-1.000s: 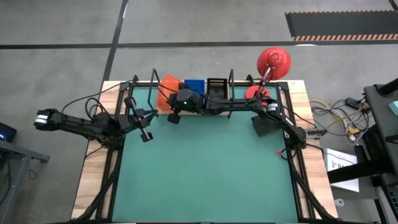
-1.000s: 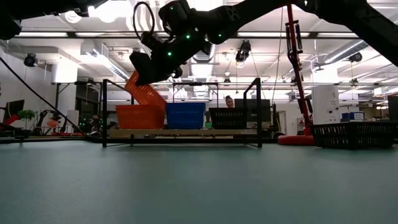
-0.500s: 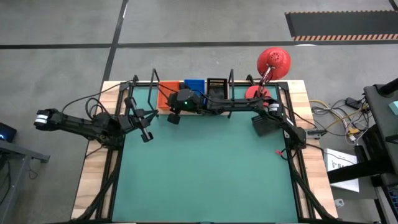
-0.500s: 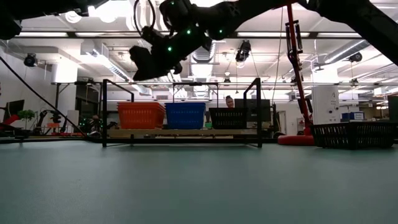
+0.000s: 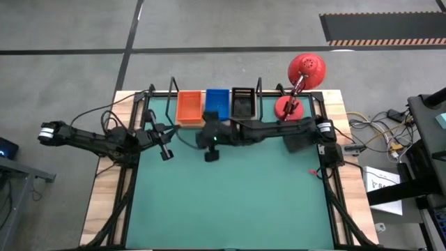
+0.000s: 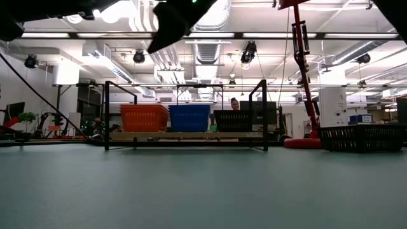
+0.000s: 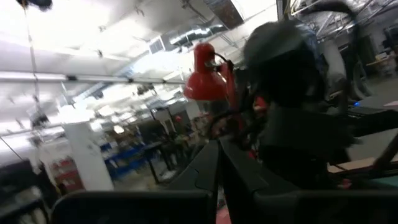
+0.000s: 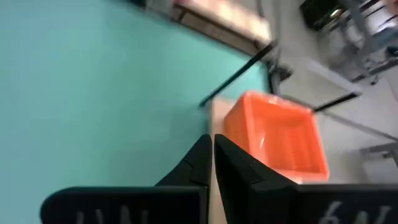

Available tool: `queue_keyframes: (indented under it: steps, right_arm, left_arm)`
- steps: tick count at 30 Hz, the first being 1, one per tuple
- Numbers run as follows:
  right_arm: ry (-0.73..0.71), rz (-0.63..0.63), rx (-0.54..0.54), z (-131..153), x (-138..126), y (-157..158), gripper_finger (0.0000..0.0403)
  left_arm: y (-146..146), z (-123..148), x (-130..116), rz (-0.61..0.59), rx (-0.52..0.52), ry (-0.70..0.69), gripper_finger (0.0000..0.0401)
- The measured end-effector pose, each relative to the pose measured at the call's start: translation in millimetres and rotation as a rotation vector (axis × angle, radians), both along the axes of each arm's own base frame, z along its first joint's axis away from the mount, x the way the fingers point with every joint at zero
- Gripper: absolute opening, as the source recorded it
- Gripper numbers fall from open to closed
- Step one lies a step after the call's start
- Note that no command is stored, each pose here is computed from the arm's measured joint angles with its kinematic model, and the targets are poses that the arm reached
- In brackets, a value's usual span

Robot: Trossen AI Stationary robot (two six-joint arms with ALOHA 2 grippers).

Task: Stack baskets on shelf by color
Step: Adjust the orange baskets on the shelf

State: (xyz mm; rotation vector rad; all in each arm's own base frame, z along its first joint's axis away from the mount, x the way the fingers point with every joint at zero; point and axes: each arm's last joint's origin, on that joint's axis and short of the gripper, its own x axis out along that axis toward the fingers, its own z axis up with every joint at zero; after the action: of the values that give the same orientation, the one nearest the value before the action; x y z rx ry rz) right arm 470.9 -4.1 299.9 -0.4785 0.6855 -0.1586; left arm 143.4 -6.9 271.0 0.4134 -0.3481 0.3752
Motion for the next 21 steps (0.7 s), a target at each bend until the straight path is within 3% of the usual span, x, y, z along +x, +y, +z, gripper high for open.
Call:
queue_keyframes:
  steps: [6,11,16,21]
  right_arm:
    - [0.156,0.031,0.02,-12.2,-22.5,29.3,0.0009]
    - [0.223,0.072,0.021,-29.3,-45.0,50.3,0.0009]
    - [0.207,0.123,0.022,-36.1,-76.3,68.5,0.0009]
    - [0.081,0.207,0.001,-41.1,-108.2,81.6,0.0009]
  left_arm:
    - [-1.0,-5.6,7.7,-0.047,-0.101,0.009,0.0]
    - [-2.4,-14.6,18.0,-0.11,-0.257,0.025,0.0]
    - [-5.5,-31.3,33.7,-0.183,-0.401,0.093,0.0]
    - [-10.9,-39.7,56.5,-0.228,-0.548,0.142,0.0]
